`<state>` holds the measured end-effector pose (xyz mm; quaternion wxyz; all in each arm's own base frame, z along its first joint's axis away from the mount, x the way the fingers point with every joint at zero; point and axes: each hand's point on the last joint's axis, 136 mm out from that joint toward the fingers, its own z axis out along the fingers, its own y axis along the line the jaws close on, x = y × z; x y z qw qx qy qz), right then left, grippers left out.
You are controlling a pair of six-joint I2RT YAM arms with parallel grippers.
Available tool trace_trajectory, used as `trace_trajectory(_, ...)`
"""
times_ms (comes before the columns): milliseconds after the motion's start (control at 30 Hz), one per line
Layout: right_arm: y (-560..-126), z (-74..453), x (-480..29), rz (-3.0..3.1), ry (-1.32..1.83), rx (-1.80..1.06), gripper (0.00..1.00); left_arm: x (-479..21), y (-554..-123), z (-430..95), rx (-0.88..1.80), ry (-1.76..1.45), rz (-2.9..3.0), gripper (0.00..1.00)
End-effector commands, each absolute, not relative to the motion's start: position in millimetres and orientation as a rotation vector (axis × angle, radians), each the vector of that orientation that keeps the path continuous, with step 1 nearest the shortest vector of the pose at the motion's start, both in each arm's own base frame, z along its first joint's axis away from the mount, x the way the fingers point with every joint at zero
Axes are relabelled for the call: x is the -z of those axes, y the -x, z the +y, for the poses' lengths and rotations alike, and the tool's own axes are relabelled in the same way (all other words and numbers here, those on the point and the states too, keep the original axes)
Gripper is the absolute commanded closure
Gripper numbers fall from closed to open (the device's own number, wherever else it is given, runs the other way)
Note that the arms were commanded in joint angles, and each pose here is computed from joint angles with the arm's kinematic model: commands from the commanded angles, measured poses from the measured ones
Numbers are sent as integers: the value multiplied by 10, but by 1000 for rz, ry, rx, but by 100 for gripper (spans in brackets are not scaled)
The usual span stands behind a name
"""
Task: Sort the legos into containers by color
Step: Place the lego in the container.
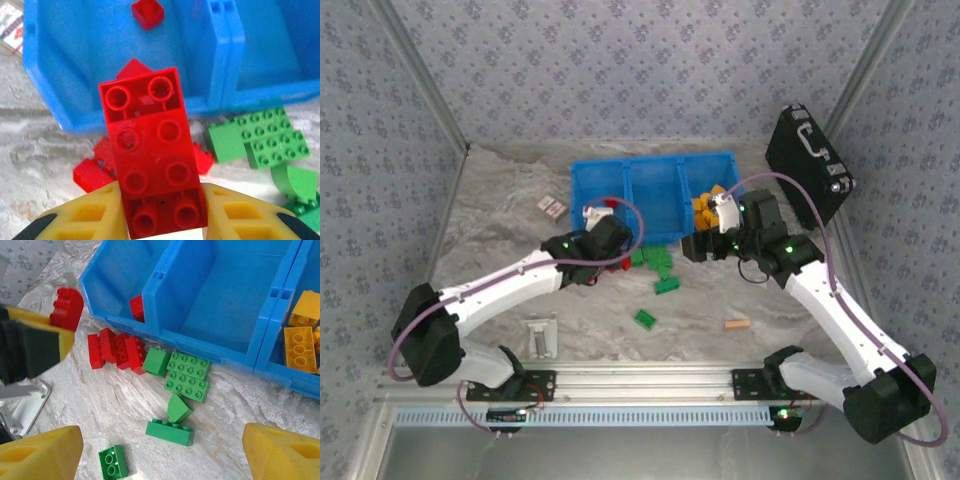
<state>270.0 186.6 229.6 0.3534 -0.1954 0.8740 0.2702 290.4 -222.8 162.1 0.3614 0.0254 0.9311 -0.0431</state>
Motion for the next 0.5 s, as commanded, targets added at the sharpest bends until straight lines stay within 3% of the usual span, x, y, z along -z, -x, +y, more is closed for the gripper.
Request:
trace_trajectory(0,-2712,1888,-2380,2233,517,-698,15,-1746,-3217,-2304,127,-109,2360,65)
trace_trajectory(200,-2702,1883,-2381,2238,528,-695,15,-1579,-3755,-2366,172,-100,2405,63)
trace_trajectory(367,-2643,1842,-2441,2229,529,-687,15,-1384,-4043,-2386,169,-92,2481,47)
trace_trajectory(467,-2610,1791,-2451,2228,523,-670,15,-1342,-4109,-2396,158,-100,2506,43)
